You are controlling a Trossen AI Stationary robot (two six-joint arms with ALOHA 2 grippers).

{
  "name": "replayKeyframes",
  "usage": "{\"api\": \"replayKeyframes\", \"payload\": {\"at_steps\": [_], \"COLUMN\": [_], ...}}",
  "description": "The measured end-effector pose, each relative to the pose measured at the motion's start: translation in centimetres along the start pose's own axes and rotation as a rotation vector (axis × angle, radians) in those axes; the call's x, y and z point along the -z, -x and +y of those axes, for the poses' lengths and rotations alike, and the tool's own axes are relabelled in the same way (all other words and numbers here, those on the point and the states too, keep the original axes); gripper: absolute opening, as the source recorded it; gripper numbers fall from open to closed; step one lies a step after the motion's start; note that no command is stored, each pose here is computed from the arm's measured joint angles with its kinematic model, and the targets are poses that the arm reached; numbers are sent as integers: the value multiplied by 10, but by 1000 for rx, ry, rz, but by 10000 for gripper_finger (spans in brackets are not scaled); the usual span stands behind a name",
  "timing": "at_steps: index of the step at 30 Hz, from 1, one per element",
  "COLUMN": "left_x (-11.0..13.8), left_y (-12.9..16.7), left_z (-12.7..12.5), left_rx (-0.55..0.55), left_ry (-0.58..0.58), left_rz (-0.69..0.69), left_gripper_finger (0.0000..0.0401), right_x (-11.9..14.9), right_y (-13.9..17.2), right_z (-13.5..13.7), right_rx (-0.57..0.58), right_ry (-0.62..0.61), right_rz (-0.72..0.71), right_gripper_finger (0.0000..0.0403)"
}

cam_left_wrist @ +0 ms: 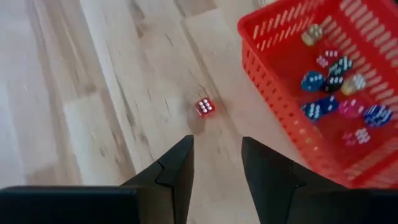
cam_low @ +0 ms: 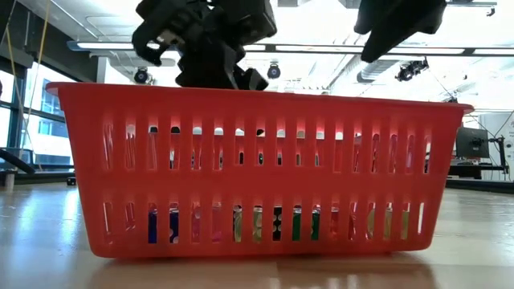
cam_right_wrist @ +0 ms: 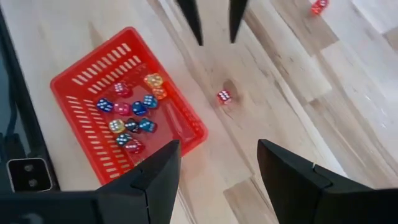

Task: Pick & Place Dice
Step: Put the red dice into the red bin

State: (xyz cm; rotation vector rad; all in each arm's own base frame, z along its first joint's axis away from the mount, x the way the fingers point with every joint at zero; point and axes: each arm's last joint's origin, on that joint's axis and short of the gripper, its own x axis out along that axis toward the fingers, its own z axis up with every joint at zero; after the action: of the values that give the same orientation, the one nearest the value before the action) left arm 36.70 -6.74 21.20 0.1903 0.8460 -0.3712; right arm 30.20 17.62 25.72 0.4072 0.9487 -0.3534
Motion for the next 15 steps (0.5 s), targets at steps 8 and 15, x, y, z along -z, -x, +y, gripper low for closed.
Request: {"api": "replayKeyframes", "payload": {"at_steps": [8, 15], "left_x": [1, 5], "left_y": [-8, -8], "left_z": [1, 23], "left_rx": [-24, -43], "left_ry": [-215, -285], "left_rz": [7, -8], "left_gripper_finger": [128, 128], "right_x": [-2, 0], "right_y": [16, 18], "right_z": [-13, -17], "right_rx": [44, 58], "right_ry": [-74, -126], "right_rz": [21, 73], "right_gripper_finger": [203, 203]}}
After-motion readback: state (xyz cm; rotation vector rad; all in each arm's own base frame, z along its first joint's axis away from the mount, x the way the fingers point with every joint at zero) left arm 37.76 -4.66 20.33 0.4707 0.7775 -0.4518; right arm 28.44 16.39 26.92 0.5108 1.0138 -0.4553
